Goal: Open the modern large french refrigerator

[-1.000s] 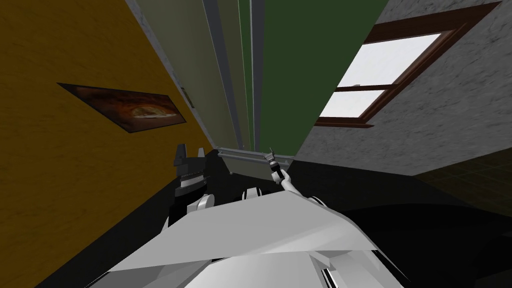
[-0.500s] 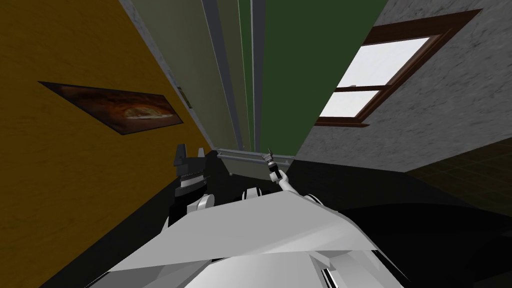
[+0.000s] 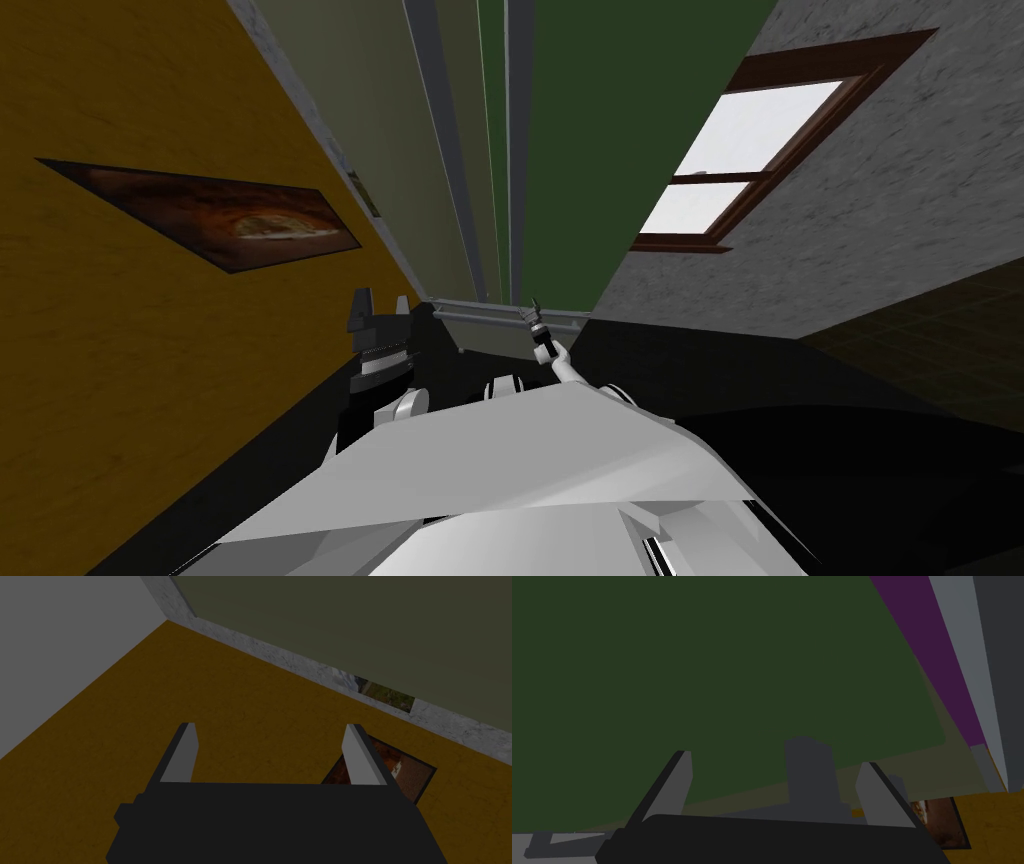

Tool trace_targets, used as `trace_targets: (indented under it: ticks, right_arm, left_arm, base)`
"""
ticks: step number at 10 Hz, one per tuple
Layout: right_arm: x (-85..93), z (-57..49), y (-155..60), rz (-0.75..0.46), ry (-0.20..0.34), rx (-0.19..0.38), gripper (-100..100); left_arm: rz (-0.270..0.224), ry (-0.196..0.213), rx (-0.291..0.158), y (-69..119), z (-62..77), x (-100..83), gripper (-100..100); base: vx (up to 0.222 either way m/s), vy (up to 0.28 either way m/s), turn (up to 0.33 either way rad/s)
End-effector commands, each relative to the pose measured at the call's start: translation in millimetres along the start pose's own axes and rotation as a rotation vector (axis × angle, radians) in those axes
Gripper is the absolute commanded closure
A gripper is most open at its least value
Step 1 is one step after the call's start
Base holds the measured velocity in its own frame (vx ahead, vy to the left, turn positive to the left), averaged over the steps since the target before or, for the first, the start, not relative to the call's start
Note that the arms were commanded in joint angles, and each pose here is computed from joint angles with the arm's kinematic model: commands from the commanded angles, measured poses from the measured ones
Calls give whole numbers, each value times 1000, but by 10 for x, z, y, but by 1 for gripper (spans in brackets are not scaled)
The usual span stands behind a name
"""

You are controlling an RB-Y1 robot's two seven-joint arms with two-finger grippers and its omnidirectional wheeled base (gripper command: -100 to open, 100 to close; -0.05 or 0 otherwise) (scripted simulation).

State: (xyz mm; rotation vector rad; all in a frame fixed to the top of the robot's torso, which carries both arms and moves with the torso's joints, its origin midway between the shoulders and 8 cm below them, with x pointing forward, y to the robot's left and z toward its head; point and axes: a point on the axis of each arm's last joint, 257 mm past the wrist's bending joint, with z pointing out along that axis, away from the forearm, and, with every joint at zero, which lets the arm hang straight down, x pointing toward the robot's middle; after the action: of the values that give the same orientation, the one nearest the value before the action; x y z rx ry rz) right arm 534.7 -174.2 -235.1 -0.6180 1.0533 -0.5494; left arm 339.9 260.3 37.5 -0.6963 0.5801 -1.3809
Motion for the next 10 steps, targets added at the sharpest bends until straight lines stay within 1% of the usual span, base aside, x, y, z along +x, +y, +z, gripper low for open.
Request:
trace_targets:
  ticks: [1, 2, 3, 4, 5, 6, 7, 8, 9, 10]
  right_arm:
    - [-156, 35, 213, -14, 4, 1, -100]
    - [-216, 49, 278, -7, 5, 2, -100]
    - [-169, 47, 243, -9, 3, 2, -100]
    - [-231, -72, 274, 6, -11, -7, -100]
    - [-234, -113, 243, 5, -10, 0, -100]
    - [-291, -200, 257, 24, -24, -7, -100]
    - [-278, -274, 255, 19, -19, -8, -100]
    - [-294, -275, 227, 18, -22, -2, -100]
    - [-333, -384, 265, 34, -30, -17, -100]
    - [-341, -443, 225, 29, -29, -10, -100]
  left_arm:
    - [0, 0, 0, 0, 0, 0, 0]
    - [0, 0, 0, 0, 0, 0, 0]
    - [0, 0, 0, 0, 0, 0, 0]
    - [0, 0, 0, 0, 0, 0, 0]
    - [0, 0, 0, 0, 0, 0, 0]
    - [0, 0, 0, 0, 0, 0, 0]
    - [0, 0, 0, 0, 0, 0, 0]
    - [0, 0, 0, 0, 0, 0, 0]
    - [0, 0, 0, 0, 0, 0, 0]
    - [0, 0, 0, 0, 0, 0, 0]
  base:
    - [26, 40, -35]
    - [16, 32, -21]
    - [6, 15, -2]
    - [83, 21, -73]
    - [103, 21, -38]
    - [127, 26, -55]
    - [101, 30, -34]
    - [41, 17, 2]
    - [89, 26, -67]
    - [89, 29, -35]
